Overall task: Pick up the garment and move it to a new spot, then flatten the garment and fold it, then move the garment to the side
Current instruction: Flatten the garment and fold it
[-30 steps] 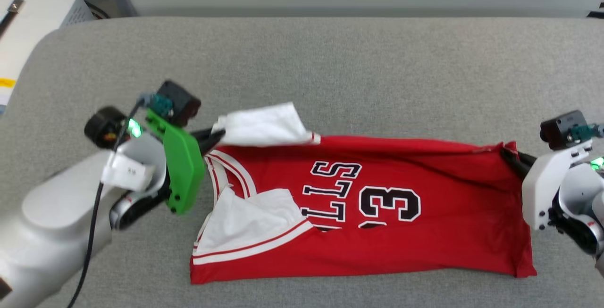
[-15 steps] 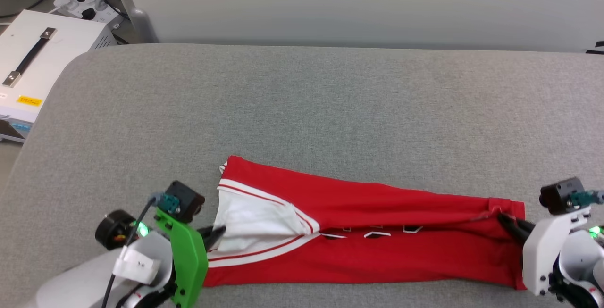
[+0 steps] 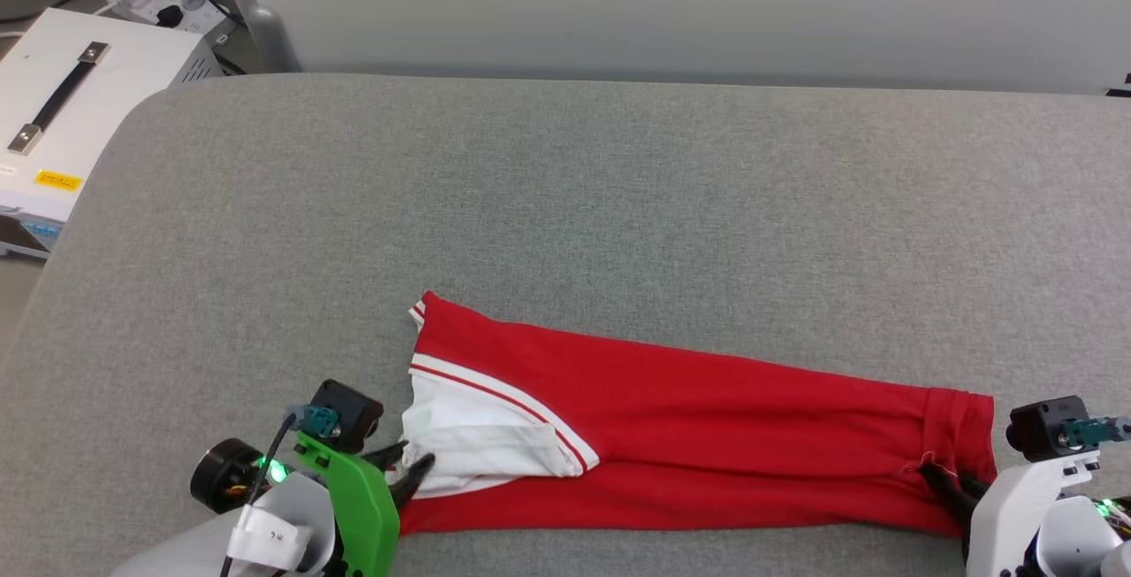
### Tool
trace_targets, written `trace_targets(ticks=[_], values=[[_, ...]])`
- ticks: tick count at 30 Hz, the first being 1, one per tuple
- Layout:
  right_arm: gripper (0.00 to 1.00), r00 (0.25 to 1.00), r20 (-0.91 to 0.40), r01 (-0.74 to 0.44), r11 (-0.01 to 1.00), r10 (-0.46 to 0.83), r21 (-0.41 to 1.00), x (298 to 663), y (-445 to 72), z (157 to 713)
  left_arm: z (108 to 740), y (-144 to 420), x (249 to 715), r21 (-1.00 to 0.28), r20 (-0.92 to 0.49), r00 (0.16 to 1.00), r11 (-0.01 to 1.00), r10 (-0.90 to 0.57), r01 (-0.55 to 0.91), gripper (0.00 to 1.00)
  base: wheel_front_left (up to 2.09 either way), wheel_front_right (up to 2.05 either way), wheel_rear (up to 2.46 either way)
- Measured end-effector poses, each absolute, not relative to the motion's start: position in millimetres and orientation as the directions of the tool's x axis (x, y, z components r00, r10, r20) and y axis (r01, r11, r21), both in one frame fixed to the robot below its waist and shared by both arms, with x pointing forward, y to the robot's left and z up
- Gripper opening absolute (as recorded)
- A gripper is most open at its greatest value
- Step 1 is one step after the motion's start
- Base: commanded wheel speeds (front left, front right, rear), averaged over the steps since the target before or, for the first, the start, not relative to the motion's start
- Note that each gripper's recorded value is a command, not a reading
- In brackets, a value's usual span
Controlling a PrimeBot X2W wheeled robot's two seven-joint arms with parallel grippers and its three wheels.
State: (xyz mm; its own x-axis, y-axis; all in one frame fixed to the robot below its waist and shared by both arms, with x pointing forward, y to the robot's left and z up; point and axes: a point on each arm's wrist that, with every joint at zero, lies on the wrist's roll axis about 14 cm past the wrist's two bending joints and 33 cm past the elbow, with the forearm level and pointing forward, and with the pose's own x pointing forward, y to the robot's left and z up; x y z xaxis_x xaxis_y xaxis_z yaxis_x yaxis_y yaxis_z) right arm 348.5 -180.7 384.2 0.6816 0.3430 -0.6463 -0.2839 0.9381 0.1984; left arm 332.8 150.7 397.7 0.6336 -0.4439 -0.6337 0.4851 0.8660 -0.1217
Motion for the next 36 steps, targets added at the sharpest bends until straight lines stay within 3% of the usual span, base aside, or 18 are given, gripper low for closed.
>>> trace_targets(ticks=[8,13,17,23,36], values=[[1.00,0.803,-0.486,-0.269,0.938,0.344,0.218,368,-190,437,439,168,364,-0.043,-0.379,0.864,0.938,-0.333,0.343,1.00,0.00,0.00,0.00],[1.00,0.828,-0.456,-0.269,0.944,0.328,0.190,378,-207,467,464,188,377,0.030,-0.266,0.941,0.974,-0.207,0.223,1.00,0.00,0.00,0.00],[1.00,0.786,-0.535,-0.247,0.950,0.311,0.190,376,-221,462,500,197,388,0.069,-0.120,0.985,0.988,-0.127,0.136,1.00,0.00,0.00,0.00],[1.00,0.659,-0.689,-0.214,0.953,0.303,0.215,362,-232,436,517,210,379,0.093,-0.008,1.000,0.995,-0.022,0.023,1.00,0.00,0.00,0.00],[1.00,0.509,-0.769,-0.176,0.921,0.388,0.348,360,-197,386,509,216,367,0.123,0.036,0.998,0.991,0.048,-0.052,1.00,0.00,0.00,0.00]])
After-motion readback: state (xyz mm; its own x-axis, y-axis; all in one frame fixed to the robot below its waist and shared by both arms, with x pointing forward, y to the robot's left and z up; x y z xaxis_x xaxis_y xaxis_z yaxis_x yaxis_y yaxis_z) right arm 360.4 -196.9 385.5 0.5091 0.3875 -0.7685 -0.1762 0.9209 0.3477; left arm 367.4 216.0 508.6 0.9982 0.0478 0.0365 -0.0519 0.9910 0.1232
